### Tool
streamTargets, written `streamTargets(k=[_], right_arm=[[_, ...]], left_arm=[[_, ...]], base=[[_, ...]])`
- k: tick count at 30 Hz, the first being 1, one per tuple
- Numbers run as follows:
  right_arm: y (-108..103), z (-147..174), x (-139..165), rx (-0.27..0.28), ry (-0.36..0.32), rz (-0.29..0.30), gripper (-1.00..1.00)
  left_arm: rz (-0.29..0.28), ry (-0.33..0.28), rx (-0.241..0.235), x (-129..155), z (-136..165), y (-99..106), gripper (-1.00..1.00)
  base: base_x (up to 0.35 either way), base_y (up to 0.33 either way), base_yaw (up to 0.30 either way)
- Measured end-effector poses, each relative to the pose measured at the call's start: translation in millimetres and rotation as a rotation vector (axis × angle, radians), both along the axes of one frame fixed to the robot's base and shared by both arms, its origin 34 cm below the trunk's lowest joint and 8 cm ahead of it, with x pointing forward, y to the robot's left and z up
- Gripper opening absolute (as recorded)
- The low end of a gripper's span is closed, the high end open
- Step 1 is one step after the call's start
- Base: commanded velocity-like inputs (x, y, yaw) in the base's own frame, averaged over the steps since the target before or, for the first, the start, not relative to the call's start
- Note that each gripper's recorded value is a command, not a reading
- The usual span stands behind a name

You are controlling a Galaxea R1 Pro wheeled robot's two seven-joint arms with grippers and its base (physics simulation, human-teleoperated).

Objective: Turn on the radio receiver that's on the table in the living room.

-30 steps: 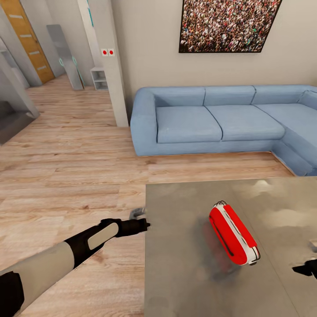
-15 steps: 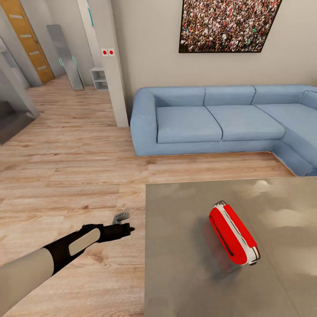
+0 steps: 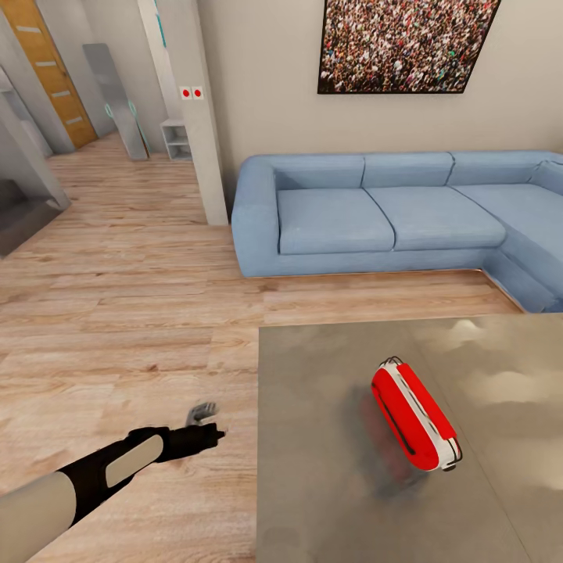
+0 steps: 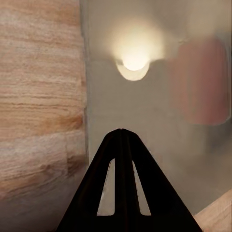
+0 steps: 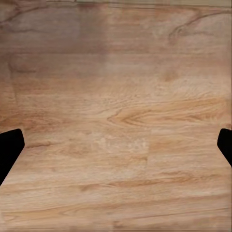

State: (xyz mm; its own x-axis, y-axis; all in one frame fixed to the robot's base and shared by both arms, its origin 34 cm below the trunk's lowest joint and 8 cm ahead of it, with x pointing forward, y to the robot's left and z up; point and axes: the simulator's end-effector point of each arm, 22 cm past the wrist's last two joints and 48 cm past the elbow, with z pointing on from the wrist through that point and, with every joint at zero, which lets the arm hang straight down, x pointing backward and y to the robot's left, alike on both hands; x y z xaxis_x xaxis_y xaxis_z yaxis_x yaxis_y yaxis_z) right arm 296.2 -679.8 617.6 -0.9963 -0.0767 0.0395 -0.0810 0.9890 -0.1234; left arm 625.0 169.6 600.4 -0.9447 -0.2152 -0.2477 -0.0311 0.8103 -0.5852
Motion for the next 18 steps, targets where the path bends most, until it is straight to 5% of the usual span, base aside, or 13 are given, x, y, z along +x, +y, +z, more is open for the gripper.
streamTargets(k=[8, 18], right_arm=[[34.4, -29.9, -46.1, 0.027, 0.028, -0.027, 1.00], [113.4, -82.8, -91.0, 0.034, 0.082, -0.016, 1.00]], left_arm=[[-0.031, 0.027, 0.028, -31.3, -17.5, 3.0, -1.00], [-0.081, 0.096, 0.084, -77.9, -44.6, 14.9, -1.00]], base=[[0.000, 0.000, 0.000], [0.000, 0.000, 0.000]])
